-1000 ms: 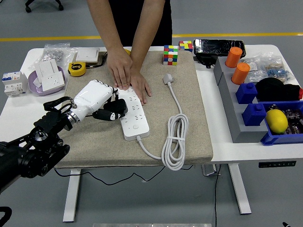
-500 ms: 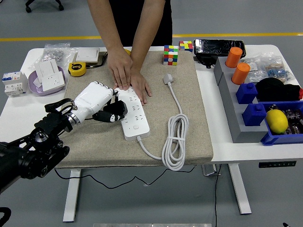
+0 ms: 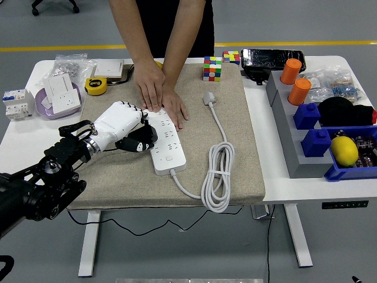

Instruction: Pick up the plug,place it near the board,insert it into the board,press the button

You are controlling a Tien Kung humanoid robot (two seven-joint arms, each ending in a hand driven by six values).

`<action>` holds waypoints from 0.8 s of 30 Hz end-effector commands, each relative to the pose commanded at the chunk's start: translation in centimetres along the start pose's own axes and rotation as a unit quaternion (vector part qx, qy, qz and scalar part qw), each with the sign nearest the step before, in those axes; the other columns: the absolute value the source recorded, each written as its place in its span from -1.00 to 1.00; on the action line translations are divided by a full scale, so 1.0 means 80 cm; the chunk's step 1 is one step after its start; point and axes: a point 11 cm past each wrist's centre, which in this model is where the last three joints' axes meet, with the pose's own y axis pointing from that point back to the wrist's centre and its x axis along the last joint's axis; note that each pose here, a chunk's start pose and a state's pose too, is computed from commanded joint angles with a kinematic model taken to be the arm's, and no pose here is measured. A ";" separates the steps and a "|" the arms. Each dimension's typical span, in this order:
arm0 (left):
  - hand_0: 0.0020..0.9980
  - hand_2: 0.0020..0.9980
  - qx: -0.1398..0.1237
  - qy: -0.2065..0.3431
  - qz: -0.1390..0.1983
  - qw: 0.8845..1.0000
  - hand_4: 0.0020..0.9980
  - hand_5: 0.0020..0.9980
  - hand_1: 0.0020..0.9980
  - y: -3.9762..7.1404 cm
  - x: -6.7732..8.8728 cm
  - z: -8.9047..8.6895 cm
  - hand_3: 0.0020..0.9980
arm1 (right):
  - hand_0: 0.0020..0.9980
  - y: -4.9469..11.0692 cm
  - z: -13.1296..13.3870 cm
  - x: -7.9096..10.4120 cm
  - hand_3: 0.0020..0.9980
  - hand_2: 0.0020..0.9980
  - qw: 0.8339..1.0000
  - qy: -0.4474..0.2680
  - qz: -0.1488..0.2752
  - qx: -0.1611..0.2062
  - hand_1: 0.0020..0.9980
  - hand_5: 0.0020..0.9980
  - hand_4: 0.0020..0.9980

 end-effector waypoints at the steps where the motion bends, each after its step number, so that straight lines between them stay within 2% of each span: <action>1: 0.31 0.53 0.000 -0.001 -0.002 1.000 0.39 -0.73 0.58 0.000 0.000 0.000 0.39 | 0.65 0.000 0.000 0.000 0.57 0.50 1.000 0.000 0.000 0.000 0.50 0.84 1.00; 4: 0.31 0.53 -0.001 -0.003 -0.004 1.000 0.39 -0.73 0.58 0.000 0.000 0.000 0.39 | 0.65 0.000 0.000 0.000 0.57 0.50 1.000 -0.001 0.001 0.001 0.50 0.84 1.00; 5: 0.36 0.59 -0.002 -0.004 -0.005 1.000 0.48 -0.73 0.63 0.000 0.000 0.000 0.60 | 0.65 0.000 0.000 0.000 0.57 0.49 1.000 -0.001 0.001 0.001 0.50 0.84 1.00; 10: 0.36 0.59 -0.008 -0.004 -0.004 1.000 0.48 -0.73 0.63 0.000 0.003 0.005 0.60 | 0.65 0.000 0.000 0.000 0.57 0.49 1.000 -0.002 0.001 0.001 0.50 0.84 1.00; 11: 0.39 0.68 -0.009 -0.004 -0.003 1.000 0.55 -0.74 0.67 0.000 0.003 0.006 0.69 | 0.65 0.000 0.000 0.000 0.57 0.49 1.000 -0.002 0.001 0.001 0.50 0.84 1.00; 16: 0.39 0.68 -0.020 -0.001 -0.003 1.000 0.55 -0.74 0.67 -0.003 0.011 0.013 0.69 | 0.65 0.000 -0.002 0.000 0.57 0.49 1.000 -0.003 0.001 0.002 0.50 0.84 1.00; 17: 0.52 0.84 -0.021 0.001 -0.004 1.000 1.00 -0.36 0.81 -0.003 0.012 0.014 0.83 | 0.65 0.000 -0.002 -0.001 0.57 0.49 1.000 -0.003 0.001 0.002 0.50 0.83 1.00; 22: 0.52 0.84 -0.029 0.025 -0.011 0.999 1.00 -0.36 0.81 -0.003 0.017 0.018 0.83 | 0.65 0.000 -0.001 -0.001 0.57 0.49 1.000 -0.004 0.000 0.002 0.50 0.83 1.00; 23: 0.65 0.97 -0.030 0.038 -0.009 0.999 1.00 0.50 0.97 -0.002 0.019 0.019 0.93 | 0.65 0.000 -0.001 -0.001 0.57 0.49 1.000 -0.004 0.000 0.001 0.50 0.82 1.00; 24: 0.65 0.97 -0.028 0.054 -0.006 0.998 1.00 0.50 0.97 0.000 0.022 0.019 0.93 | 0.65 0.000 -0.001 -0.001 0.57 0.49 1.000 -0.004 0.000 0.001 0.50 0.82 1.00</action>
